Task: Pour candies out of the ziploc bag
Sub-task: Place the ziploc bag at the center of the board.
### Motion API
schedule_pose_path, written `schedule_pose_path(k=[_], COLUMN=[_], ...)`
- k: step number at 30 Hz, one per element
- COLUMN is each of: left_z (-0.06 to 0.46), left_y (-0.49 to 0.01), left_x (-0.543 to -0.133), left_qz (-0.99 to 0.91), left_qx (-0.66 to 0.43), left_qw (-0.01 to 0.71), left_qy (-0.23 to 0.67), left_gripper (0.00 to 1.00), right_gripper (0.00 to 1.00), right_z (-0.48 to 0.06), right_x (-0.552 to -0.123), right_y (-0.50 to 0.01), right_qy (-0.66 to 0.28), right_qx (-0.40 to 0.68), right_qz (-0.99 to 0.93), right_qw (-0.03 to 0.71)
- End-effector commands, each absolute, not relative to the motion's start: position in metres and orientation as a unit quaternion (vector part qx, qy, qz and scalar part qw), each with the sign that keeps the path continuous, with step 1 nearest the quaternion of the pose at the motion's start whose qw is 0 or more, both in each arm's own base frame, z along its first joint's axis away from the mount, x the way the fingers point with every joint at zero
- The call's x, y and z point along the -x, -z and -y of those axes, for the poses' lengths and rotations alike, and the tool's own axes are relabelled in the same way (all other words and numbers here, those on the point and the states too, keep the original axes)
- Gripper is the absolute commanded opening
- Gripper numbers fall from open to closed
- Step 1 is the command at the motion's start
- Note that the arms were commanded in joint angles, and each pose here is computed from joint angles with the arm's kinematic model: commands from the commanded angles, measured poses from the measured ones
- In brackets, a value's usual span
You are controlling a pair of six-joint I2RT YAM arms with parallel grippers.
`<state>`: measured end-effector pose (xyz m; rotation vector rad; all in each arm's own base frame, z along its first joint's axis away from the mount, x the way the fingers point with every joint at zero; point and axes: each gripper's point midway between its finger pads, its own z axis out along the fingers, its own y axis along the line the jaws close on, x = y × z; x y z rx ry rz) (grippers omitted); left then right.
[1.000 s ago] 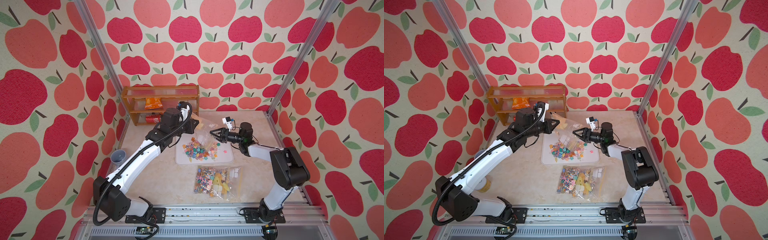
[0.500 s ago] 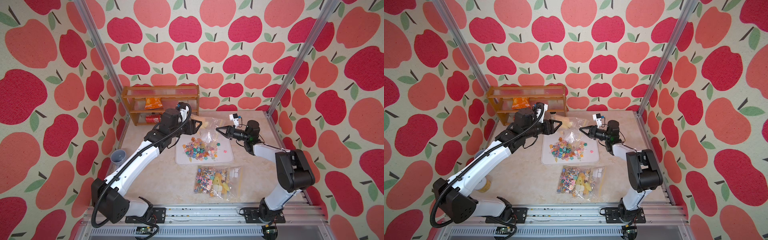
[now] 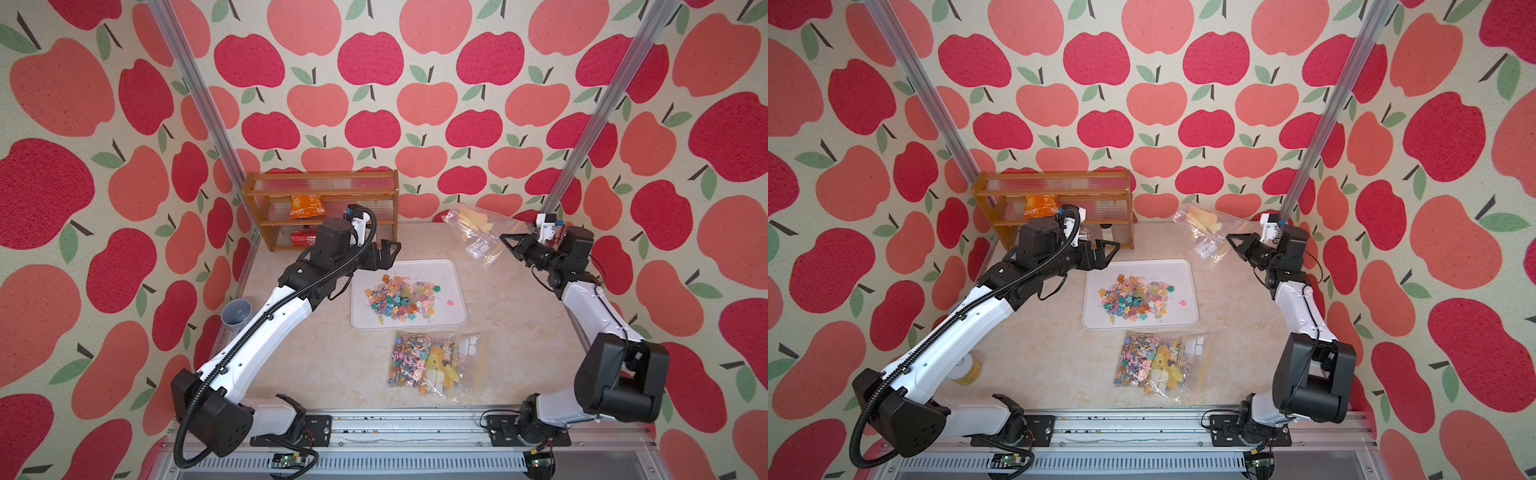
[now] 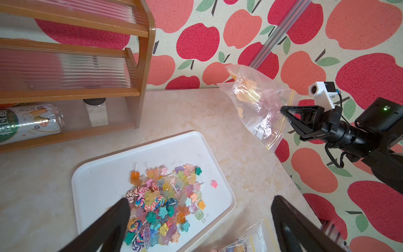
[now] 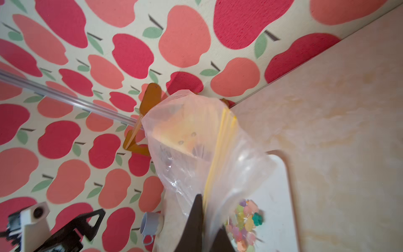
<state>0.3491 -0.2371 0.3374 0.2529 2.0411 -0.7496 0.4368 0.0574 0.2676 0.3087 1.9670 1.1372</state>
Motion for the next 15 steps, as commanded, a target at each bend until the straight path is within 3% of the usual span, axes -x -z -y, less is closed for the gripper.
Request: schedule_pose_path(k=[1, 4, 7, 9, 12, 14, 15], left_z=[0.233, 0.234, 0.233, 0.232, 0.229, 0.229, 0.229], left_y=[-0.348, -0.347, -0.346, -0.344, -0.341, -0.336, -0.334], left_x=[-0.348, -0.346, -0.341, -0.338, -0.334, -0.332, -0.331], left_qz=[-0.823, -0.824, -0.825, -0.826, -0.829, -0.832, -0.833], left_qx=[-0.105, -0.108, -0.110, -0.113, -0.115, -0.117, -0.118], left_qw=[0.470, 0.467, 0.464, 0.464, 0.464, 0.463, 0.463], left_qy=[0.301, 0.303, 0.302, 0.299, 0.291, 0.283, 0.278], left_gripper=[0.99, 0.99, 0.99, 0.99, 0.99, 0.99, 0.99], right_gripper=[0.08, 0.22, 0.60, 0.72, 0.81, 0.98, 0.99], right_z=[-0.023, 0.000, 0.012, 0.022, 0.034, 0.042, 0.045], right_x=[-0.432, -0.430, -0.424, -0.418, -0.407, -0.398, -0.395], right_y=[-0.207, -0.166, -0.138, -0.130, -0.132, -0.137, -0.140], right_qy=[-0.347, -0.296, -0.266, -0.234, -0.188, -0.150, -0.136], right_qx=[-0.198, -0.255, -0.292, -0.307, -0.319, -0.323, -0.322], right_qz=[-0.842, -0.856, -0.865, -0.871, -0.877, -0.882, -0.885], right_qw=[0.363, 0.337, 0.310, 0.305, 0.306, 0.308, 0.308])
